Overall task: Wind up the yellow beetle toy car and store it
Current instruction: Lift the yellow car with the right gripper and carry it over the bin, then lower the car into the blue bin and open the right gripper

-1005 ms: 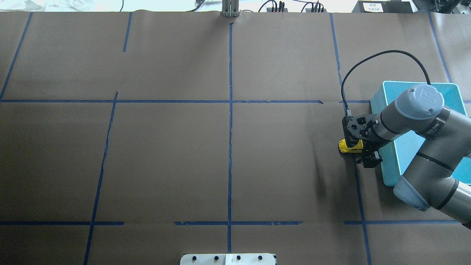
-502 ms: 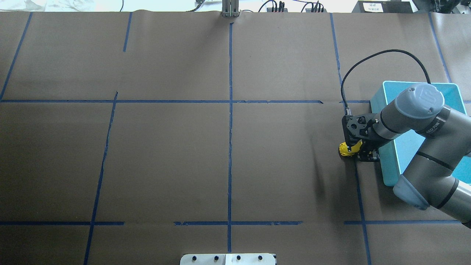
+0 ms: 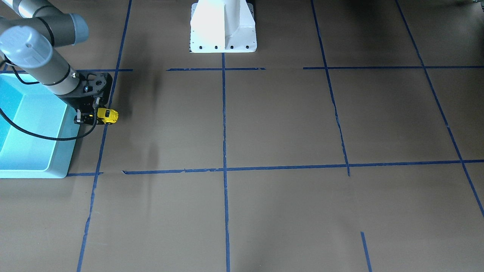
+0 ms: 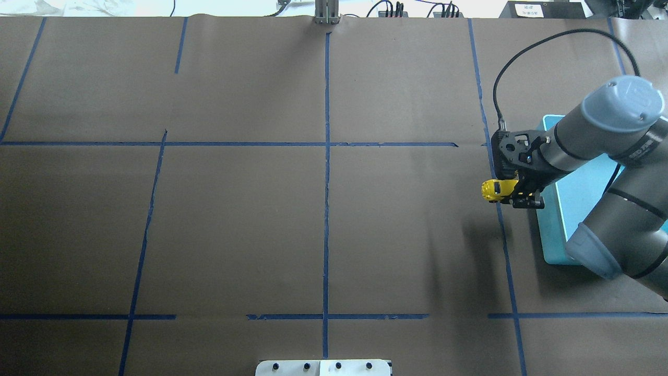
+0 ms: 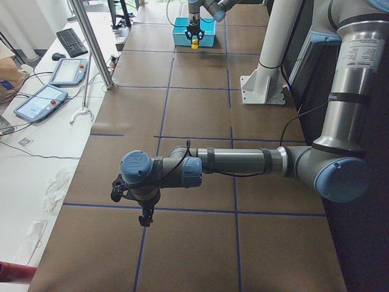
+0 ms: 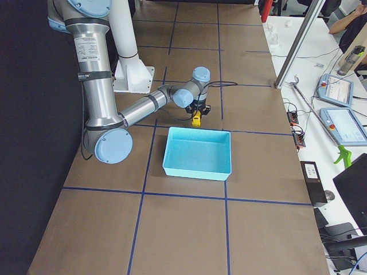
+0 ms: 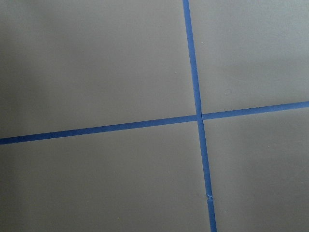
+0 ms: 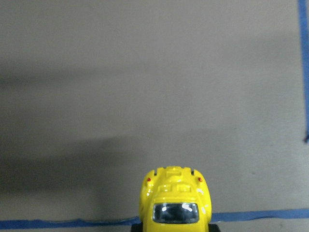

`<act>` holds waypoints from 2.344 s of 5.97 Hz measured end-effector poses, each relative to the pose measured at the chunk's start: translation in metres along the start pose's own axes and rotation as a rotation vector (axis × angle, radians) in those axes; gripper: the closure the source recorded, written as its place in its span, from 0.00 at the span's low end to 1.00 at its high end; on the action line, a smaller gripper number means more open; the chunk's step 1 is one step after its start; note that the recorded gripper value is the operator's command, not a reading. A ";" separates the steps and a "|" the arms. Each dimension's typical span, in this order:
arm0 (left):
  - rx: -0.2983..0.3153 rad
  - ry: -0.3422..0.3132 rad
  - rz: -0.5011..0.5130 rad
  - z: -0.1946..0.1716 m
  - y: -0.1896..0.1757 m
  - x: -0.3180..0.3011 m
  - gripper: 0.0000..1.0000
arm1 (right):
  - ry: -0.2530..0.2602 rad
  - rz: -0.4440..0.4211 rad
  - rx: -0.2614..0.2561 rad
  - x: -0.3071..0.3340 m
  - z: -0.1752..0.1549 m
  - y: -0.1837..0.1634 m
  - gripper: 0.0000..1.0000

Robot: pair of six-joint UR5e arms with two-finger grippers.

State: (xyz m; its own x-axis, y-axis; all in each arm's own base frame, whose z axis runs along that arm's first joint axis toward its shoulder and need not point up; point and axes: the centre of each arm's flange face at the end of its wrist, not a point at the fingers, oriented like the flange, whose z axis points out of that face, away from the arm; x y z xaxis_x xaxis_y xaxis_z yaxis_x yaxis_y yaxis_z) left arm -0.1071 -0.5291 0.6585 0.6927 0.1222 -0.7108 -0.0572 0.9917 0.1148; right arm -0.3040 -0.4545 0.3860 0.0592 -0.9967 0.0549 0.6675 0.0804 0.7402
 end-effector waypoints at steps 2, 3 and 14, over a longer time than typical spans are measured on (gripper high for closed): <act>-0.002 0.000 -0.002 0.001 0.002 -0.001 0.00 | 0.036 0.022 0.040 0.021 -0.095 0.007 1.00; -0.002 0.000 -0.002 0.001 0.002 -0.001 0.00 | 0.030 -0.019 0.037 0.021 -0.114 0.041 1.00; -0.004 -0.001 -0.004 0.002 0.003 -0.002 0.00 | -0.005 -0.032 -0.057 0.027 0.060 0.197 0.98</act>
State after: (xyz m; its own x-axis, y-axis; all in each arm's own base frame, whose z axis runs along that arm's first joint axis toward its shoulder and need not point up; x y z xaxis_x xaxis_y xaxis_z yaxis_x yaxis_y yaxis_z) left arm -0.1071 -0.5262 0.6617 0.6934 0.1179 -0.7108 -0.0572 0.9924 0.1088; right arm -0.2156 -0.4661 0.5733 0.0334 -0.9988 0.0349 0.7105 0.0483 0.7020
